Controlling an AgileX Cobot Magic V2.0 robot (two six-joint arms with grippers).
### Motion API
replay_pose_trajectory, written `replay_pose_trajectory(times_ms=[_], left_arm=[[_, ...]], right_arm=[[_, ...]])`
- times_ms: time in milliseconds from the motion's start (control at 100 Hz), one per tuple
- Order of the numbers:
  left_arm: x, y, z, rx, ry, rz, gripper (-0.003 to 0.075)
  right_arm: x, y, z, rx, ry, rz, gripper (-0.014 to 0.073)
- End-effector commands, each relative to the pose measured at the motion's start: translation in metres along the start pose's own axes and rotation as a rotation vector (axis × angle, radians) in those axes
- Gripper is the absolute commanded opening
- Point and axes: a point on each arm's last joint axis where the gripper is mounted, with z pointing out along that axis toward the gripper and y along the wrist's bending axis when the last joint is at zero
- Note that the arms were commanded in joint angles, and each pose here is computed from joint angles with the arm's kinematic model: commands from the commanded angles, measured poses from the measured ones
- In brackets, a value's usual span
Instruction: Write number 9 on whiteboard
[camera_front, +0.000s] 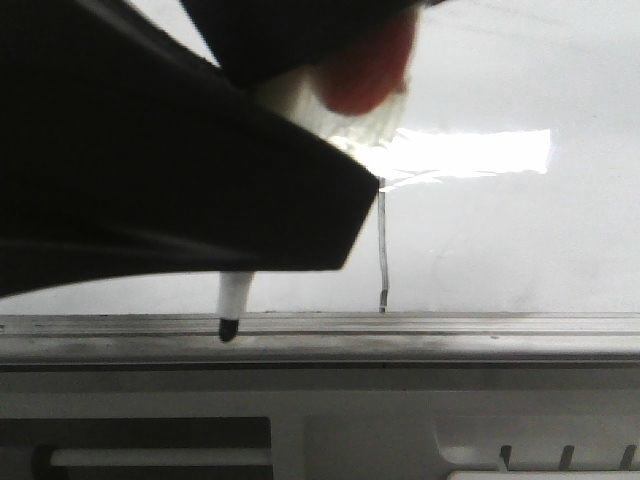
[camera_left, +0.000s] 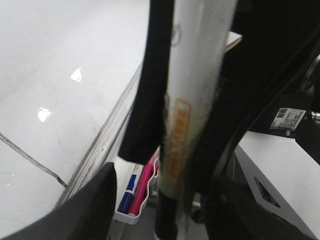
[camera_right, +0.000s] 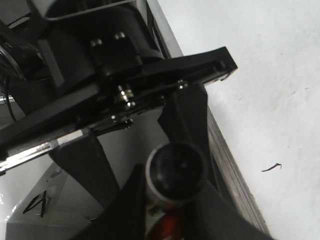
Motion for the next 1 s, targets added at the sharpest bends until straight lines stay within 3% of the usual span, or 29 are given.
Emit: replay_pose_trajectory(times_ms=[0, 200, 650, 830, 900, 990], left_arm=[[-0.0141, -0.0021, -0.0025, 0.017, -0.060, -0.016, 0.0347], [-0.0142, -0.0021, -0.0025, 0.018, -0.061, -0.079, 0.0317], [-0.0143, -0.0022, -0.0025, 0.021, -0.061, -0.107, -0.0022], [-0.0120, -0.0027, -0.0024, 0.024, -0.055, -0.112, -0.0020], [-0.0121, -0.0030, -0.0024, 0.028, -0.056, -0.114, -0.0020], [-0.0099, -0.0031, -0.0023, 0.026, -0.050, -0.117, -0.0020]], right_arm=[[-0.0147, -0.0028, -0.0061, 0.031, -0.072, -0.012, -0.0069], [-0.0140, -0.0021, -0.0060, 0.024, -0.064, -0.012, -0.0069], [-0.0133, -0.0023, -0.0060, 0.024, -0.057, -0.019, -0.0069], [-0.0126, -0.0017, -0.0060, 0.017, -0.049, -0.019, -0.0062], [-0.0124, -0.0016, -0.0060, 0.015, -0.048, -0.019, -0.0001], [-0.0126, -0.0017, -0.0060, 0.017, -0.049, -0.019, 0.0183]])
